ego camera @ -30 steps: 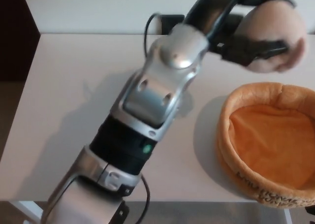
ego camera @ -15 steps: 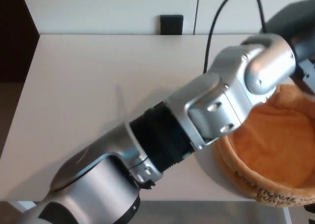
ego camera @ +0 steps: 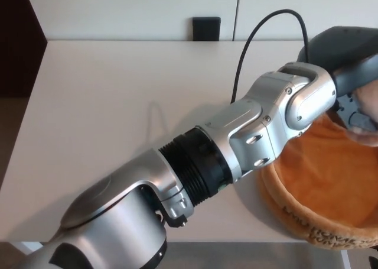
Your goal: The robot walks towards a table in front, picks a dumpling toy with left hand and puts it in an orange round plate
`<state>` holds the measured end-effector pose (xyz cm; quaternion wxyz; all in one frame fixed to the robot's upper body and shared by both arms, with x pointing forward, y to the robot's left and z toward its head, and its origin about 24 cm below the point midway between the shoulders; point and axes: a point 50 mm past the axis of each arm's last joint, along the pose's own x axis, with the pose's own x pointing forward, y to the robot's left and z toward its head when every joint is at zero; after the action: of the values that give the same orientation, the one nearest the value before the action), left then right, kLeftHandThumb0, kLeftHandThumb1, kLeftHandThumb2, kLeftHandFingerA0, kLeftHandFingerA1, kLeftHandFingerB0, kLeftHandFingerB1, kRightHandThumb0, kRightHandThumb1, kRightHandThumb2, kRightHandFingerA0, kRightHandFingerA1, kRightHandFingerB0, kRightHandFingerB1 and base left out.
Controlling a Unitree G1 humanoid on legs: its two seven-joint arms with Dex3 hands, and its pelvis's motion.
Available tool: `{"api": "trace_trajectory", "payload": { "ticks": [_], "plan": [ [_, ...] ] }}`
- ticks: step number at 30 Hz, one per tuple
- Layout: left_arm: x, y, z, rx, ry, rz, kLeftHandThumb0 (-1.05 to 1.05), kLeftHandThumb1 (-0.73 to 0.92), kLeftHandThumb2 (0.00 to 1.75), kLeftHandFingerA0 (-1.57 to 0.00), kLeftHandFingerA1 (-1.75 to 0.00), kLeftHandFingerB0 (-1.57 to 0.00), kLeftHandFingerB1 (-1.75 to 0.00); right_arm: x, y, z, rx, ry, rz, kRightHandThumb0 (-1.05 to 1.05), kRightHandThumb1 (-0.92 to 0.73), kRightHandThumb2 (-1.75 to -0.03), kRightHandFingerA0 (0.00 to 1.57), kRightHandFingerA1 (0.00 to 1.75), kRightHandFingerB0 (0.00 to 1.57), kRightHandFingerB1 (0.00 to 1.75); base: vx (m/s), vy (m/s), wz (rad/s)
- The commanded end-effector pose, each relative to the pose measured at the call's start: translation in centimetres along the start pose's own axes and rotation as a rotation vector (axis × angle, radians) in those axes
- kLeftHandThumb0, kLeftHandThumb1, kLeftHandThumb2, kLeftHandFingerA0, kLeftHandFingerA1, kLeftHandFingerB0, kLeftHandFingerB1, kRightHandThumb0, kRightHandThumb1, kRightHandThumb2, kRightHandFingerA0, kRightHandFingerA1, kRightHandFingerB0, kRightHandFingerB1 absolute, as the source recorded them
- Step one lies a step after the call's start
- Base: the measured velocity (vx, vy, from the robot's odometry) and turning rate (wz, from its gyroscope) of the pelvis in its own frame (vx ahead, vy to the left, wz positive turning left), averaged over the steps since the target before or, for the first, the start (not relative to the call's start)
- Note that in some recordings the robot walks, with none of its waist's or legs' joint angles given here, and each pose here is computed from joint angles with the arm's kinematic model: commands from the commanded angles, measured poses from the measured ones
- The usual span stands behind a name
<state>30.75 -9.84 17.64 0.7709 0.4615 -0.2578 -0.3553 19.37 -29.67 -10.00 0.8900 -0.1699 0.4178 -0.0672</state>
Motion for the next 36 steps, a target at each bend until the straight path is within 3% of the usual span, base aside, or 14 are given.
{"api": "trace_trajectory", "payload": {
  "ticks": [1, 2, 3, 4, 7, 8, 15, 17, 20, 24, 25, 30, 34, 36],
  "plan": [
    [0.3, -0.8, 0.6, 0.034, 0.003, 0.007, -0.39, 0.49, 0.77, -0.66, -0.74, -0.37, -0.46, 0.0, -0.4, 0.0, 0.001, -0.002, -0.010, -0.19, -0.53, -0.56, 0.89, 0.61, 0.39, 0.36, 0.00, 0.000, 0.00],
    [0.4, -0.7, 0.5, 0.053, 0.037, -0.042, -0.66, 0.51, 0.58, -0.10, -0.26, -0.05, -0.29, 0.0, -0.4, 0.1, 0.000, -0.005, -0.009, -0.17, -0.54, -0.56, 0.92, 0.83, 0.40, 0.37, 0.00, 0.000, 0.00],
    [0.4, -0.7, 0.4, 0.068, 0.059, -0.072, -0.66, 0.51, 0.58, -0.10, -0.26, -0.05, -0.29, 0.0, -0.4, 0.2, -0.002, -0.007, -0.009, -0.17, -0.54, -0.56, 0.92, 0.83, 0.40, 0.37, 0.00, 0.000, 0.00],
    [0.5, -0.7, 0.5, 0.111, 0.083, -0.115, -0.80, 0.45, 0.86, 0.00, -0.01, 0.00, -0.15, 0.0, -0.4, 0.2, -0.004, -0.010, -0.009, -0.19, -0.53, -0.56, 0.92, 0.84, 0.41, 0.37, 0.00, 0.000, 0.00],
    [0.5, -0.8, 0.8, 0.154, 0.087, -0.150, -0.79, 0.44, 0.87, 0.00, 0.00, 0.00, -0.15, 0.0, -0.4, 0.3, -0.012, -0.011, -0.008, -0.19, -0.53, -0.56, 0.92, 0.78, 0.41, 0.37, 0.00, 0.000, 0.00],
    [0.4, -0.9, 1.0, 0.158, 0.088, -0.171, -0.96, 0.39, 0.77, 0.00, 0.00, 0.00, -0.09, 0.0, -0.3, 0.3, -0.016, -0.013, -0.008, -0.20, -0.53, -0.56, 0.79, 0.51, 0.40, 0.37, 0.00, 0.000, 0.00],
    [0.2, -1.0, 1.4, 0.199, 0.096, -0.249, -1.05, 0.45, 0.80, 0.00, 0.00, 0.00, -0.05, 0.1, -0.3, 0.5, -0.013, -0.015, -0.008, -0.23, -0.51, -0.63, 0.84, 0.75, 0.37, 0.40, 0.00, 0.000, 0.00],
    [0.2, -0.9, 1.4, 0.209, 0.102, -0.260, -1.05, 0.63, 0.61, 0.00, -0.01, 0.00, -0.08, 0.1, -0.4, 0.6, -0.018, -0.019, -0.009, -0.17, -0.54, -0.56, 0.81, 0.70, 0.40, 0.37, 0.00, 0.000, 0.00],
    [0.1, -0.7, 1.3, 0.226, 0.115, -0.278, -1.05, 0.65, 0.63, 0.00, -0.02, 0.00, -0.04, 0.1, -0.4, 0.5, 0.005, -0.008, -0.010, -0.15, -0.53, -0.56, 0.83, 0.58, 0.40, 0.37, 0.00, 0.000, 0.00],
    [0.0, -0.6, 1.2, 0.230, 0.119, -0.287, -1.05, 0.65, 0.66, 0.00, -0.05, 0.00, -0.02, 0.0, -0.4, 0.4, -0.002, -0.011, -0.011, -0.17, -0.53, -0.56, 0.91, 0.90, 0.40, 0.37, 0.00, 0.000, 0.00],
    [-0.1, -0.5, 1.1, 0.227, 0.113, -0.281, -0.92, 0.47, 0.98, 0.00, 0.00, 0.00, -0.14, 0.0, -0.3, 0.4, -0.002, -0.011, -0.011, -0.16, -0.53, -0.56, 0.82, 0.61, 0.40, 0.37, 0.00, 0.000, 0.00],
    [-1.4, 2.2, 0.9, 0.196, 0.055, -0.175, -0.97, 0.52, 1.00, 0.00, 0.00, 0.00, -0.09, 0.0, -0.2, 0.2, 0.021, -0.005, -0.007, -0.18, -0.53, -0.57, 0.78, 0.52, 0.39, 0.38, 0.00, 0.000, 0.00],
    [-3.1, 5.2, 1.2, 0.178, 0.001, -0.082, -0.99, 0.56, 1.00, 0.00, 0.00, 0.00, -0.06, 0.0, -0.2, 0.0, 0.009, 0.003, -0.006, -0.16, -0.53, -0.56, 0.85, 0.69, 0.39, 0.36, 0.00, 0.000, 0.00],
    [-6.4, 8.8, 2.2, 0.191, -0.077, 0.031, -0.96, 0.56, 0.94, -0.02, -0.01, 0.00, -0.07, -0.2, -0.3, -0.6, -0.001, 0.013, -0.007, -0.16, -0.54, -0.55, 0.73, 0.48, 0.41, 0.36, 0.00, 0.000, 0.00]
  ]
}}
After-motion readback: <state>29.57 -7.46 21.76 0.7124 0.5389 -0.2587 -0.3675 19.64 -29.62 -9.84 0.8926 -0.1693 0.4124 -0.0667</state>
